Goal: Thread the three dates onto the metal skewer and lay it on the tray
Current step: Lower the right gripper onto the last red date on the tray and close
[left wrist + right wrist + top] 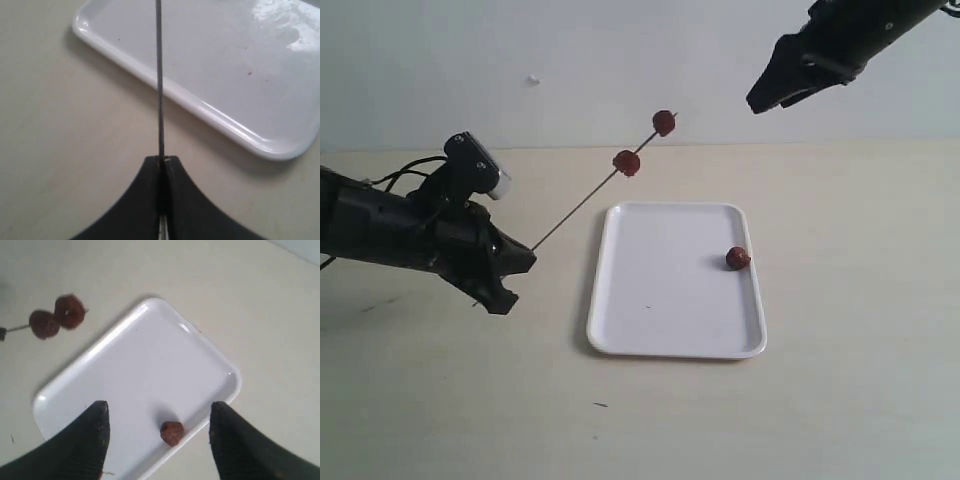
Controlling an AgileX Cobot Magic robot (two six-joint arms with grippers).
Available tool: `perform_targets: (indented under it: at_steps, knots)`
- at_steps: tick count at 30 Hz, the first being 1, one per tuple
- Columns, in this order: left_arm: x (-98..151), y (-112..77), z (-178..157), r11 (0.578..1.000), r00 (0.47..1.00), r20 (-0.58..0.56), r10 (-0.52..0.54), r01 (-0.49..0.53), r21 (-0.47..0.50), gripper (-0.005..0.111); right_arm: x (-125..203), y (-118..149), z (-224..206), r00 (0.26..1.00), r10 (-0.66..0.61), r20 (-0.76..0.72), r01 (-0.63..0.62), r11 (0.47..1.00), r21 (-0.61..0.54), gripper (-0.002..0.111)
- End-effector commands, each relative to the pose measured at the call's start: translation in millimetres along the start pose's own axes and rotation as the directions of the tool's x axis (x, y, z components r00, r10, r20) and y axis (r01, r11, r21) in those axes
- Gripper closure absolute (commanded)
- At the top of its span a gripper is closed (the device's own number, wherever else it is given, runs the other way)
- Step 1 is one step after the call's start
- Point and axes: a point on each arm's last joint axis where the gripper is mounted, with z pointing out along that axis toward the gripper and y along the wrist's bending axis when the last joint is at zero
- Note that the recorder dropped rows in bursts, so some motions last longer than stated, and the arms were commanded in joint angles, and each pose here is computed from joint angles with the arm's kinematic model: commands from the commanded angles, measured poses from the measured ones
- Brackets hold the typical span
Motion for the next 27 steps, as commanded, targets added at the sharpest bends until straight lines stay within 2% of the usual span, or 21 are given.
perform_targets:
  at_steps: [1, 6, 9, 13, 17, 21, 27]
  knots:
    - [2.1, 5.9, -2.2, 0.997, 0.999, -0.023, -0.041, 0.039, -0.068, 0.107, 10.2, 19.4, 28.9, 0.965, -0.232, -0.119, 0.228, 0.973, -0.045, 0.051]
    - [3.0, 7.7, -2.4, 0.995, 0.998, -0.031, -0.053, 0.05, -0.088, 0.107, 31.9, 32.9, 68.9, 0.851, -0.374, -0.37, 0.381, 0.923, -0.057, 0.051]
    - [3.0, 7.7, -2.4, 0.995, 0.998, -0.03, -0.058, 0.055, -0.088, 0.107, 37.3, 38.2, 89.5, 0.787, -0.433, -0.439, 0.464, 0.885, -0.04, 0.051]
    - [3.0, 7.7, -2.4, 0.994, 0.997, -0.03, -0.065, 0.062, -0.088, 0.107, 42.8, 36.2, 107.3, 0.744, -0.508, -0.434, 0.544, 0.838, -0.048, 0.051]
    - [2.9, 7.5, -2.4, 0.994, 0.997, -0.029, -0.067, 0.065, -0.086, 0.107, 45.9, 30.1, 116.4, 0.732, -0.539, -0.415, 0.586, 0.81, -0.02, 0.051]
    - [2.9, 7.5, -2.4, 0.994, 0.997, -0.029, -0.066, 0.063, -0.086, 0.107, 51.0, 25.8, 127.2, 0.698, -0.581, -0.418, 0.62, 0.783, -0.053, 0.051]
    - [2.9, 7.5, -2.4, 0.995, 0.998, -0.029, -0.061, 0.059, -0.086, 0.107, 58.5, 20.6, 140.4, 0.684, -0.591, -0.429, 0.622, 0.779, -0.081, 0.051]
